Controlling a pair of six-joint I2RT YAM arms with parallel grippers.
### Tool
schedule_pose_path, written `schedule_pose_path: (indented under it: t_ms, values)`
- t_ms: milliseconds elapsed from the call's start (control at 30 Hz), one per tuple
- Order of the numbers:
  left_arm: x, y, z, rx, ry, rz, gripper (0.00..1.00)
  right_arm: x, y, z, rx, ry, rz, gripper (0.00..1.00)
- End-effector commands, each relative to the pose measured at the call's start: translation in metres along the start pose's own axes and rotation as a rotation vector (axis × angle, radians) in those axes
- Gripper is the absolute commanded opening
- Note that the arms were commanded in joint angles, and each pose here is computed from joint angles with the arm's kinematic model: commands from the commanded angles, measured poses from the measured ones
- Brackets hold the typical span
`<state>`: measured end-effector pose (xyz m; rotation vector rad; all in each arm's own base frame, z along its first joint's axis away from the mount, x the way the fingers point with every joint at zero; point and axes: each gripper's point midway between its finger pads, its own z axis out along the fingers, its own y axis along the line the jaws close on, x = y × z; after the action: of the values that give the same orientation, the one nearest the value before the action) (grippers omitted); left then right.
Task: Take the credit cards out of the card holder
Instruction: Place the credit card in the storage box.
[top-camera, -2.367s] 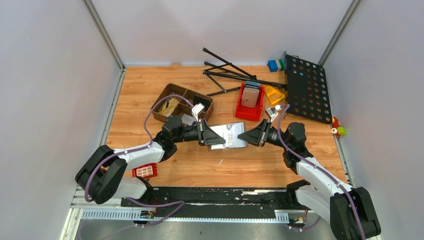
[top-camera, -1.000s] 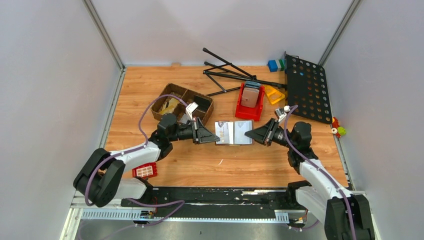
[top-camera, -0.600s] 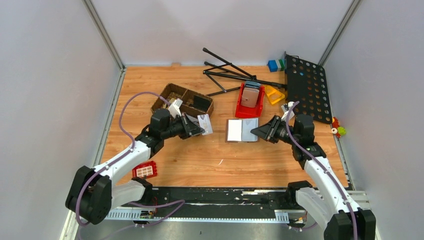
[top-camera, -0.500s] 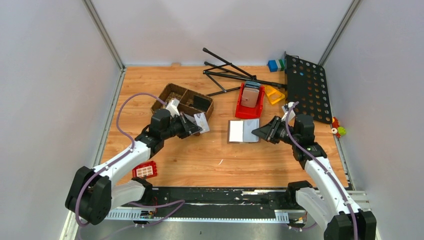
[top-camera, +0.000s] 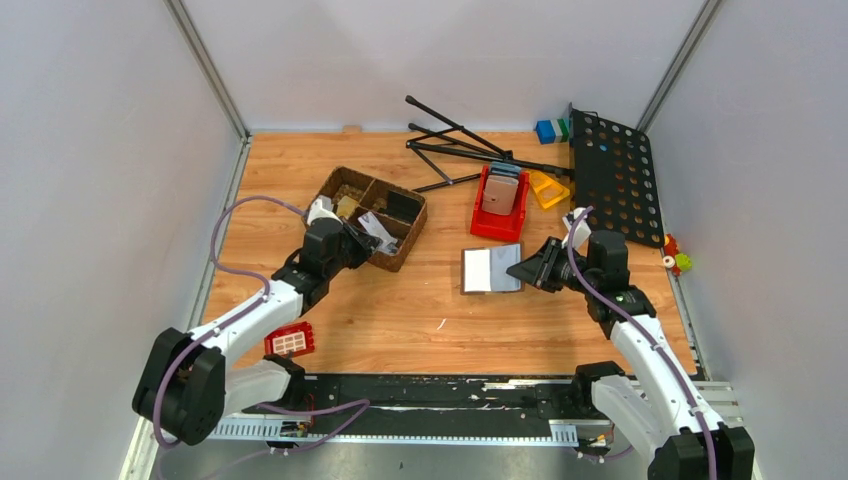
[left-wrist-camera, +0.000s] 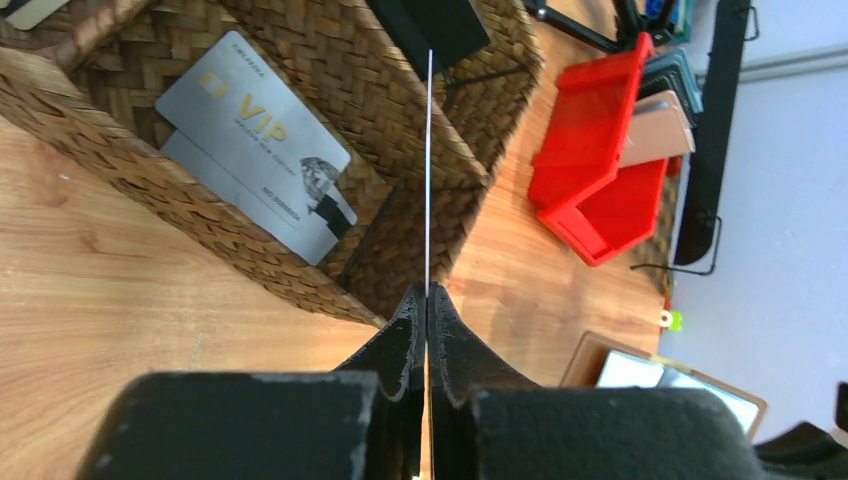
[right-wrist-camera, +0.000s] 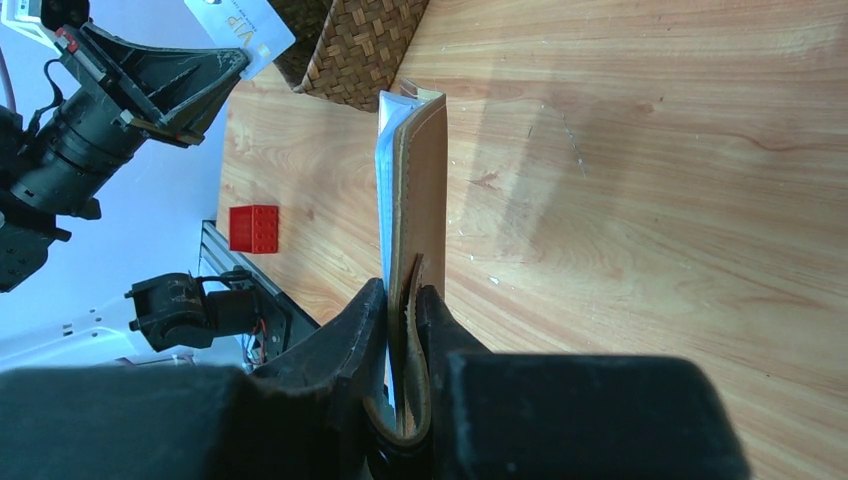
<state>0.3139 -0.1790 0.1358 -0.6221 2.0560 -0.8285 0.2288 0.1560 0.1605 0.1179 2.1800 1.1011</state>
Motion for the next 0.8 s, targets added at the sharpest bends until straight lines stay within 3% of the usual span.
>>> schedule_pose_path:
  t_ms: [0, 233, 300, 400, 467, 767]
  values:
    - [-0.018, -0.002, 0.011, -0.029, -0.074, -0.023, 0.00, -0.020, 0.017, -0.005, -0.042, -0.049, -0.078, 0.00]
    - [-0.016, 0.006, 0.025, -0.053, -0.068, -0.015, 0.00, -0.020, 0.021, -0.005, -0.061, -0.044, -0.086, 0.00]
    - [-0.019, 0.012, 0.022, -0.089, -0.086, 0.002, 0.08, -0.020, 0.021, -0.005, -0.061, -0.044, -0.088, 0.00]
    - [-0.027, 0.015, 0.014, -0.112, -0.114, 0.042, 0.29, -0.020, 0.021, -0.004, -0.061, -0.043, -0.088, 0.00]
    - [-0.029, 0.013, 0.008, -0.108, -0.115, 0.062, 0.35, -0.021, 0.021, -0.004, -0.064, -0.044, -0.089, 0.00]
    - [-0.045, -0.028, -0.042, -0.016, -0.054, 0.316, 0.41, -0.023, 0.030, 0.002, -0.122, -0.023, -0.073, 0.00]
